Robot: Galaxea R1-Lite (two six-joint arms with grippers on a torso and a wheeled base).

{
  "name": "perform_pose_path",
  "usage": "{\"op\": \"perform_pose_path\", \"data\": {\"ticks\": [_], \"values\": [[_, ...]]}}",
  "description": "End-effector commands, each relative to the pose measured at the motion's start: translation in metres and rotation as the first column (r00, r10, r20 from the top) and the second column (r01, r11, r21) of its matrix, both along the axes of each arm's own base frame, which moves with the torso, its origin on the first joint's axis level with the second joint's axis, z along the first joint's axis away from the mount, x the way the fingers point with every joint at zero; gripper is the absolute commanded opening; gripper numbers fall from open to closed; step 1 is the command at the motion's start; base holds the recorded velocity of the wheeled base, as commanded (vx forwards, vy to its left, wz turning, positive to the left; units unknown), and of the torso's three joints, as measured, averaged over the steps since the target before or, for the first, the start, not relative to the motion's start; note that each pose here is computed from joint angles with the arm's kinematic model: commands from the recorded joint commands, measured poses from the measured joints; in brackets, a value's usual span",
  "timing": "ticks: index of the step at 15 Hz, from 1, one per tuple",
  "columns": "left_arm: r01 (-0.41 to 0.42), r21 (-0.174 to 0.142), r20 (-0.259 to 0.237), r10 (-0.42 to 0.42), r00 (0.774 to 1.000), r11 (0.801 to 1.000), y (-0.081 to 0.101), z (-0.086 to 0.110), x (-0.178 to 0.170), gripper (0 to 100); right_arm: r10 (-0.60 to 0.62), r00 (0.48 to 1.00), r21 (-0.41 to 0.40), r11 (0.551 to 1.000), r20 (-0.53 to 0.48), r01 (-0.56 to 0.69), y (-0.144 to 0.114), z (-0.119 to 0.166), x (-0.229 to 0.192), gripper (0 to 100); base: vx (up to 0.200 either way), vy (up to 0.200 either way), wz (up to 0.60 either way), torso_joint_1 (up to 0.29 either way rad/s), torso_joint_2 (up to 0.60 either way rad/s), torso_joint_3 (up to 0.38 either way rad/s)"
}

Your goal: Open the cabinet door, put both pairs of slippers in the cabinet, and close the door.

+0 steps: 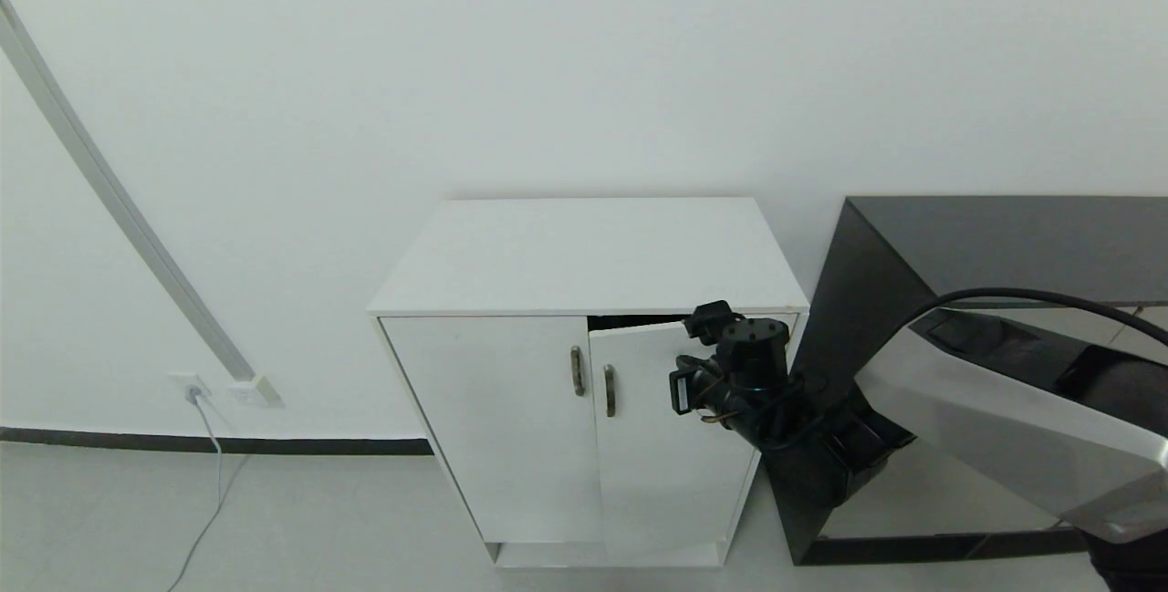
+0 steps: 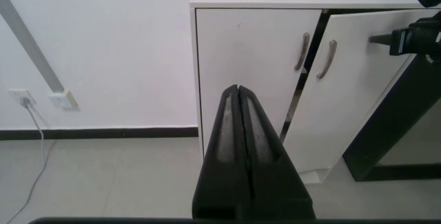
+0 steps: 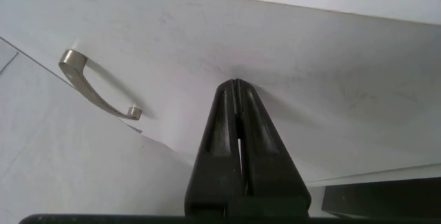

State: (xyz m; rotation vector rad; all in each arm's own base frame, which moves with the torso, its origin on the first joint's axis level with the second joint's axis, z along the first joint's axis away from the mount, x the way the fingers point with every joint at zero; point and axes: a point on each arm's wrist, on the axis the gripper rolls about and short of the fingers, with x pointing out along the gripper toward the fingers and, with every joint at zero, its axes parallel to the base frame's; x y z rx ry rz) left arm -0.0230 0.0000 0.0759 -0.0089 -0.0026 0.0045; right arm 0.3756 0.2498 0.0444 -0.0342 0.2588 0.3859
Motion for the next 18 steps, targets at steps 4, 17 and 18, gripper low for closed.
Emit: {"op": "perform_pose_path", "data": {"ticks": [4,17,18], "values": [[0.0,-0.002,-0.001,0.0,1.0,1.0,0.0,0.0,0.0,0,-0.008,1.0,0.001,1.0,0.001,0.008,0.002,-0.001,0.009,0,0.0,0.0,0.0,0.0,0.0,0.0],[0.0,-0.002,-0.001,0.0,1.0,1.0,0.0,0.0,0.0,0,-0.028,1.0,-0.004,1.0,-0.006,0.028,-0.002,-0.005,0.021,0,0.0,0.0,0.0,0.0,0.0,0.0],[0.0,-0.002,-0.001,0.0,1.0,1.0,0.0,0.0,0.0,0,-0.031,1.0,-0.002,1.0,-0.003,0.031,-0.001,-0.005,0.023,0,0.0,0.0,0.0,0.0,0.0,0.0]]}}
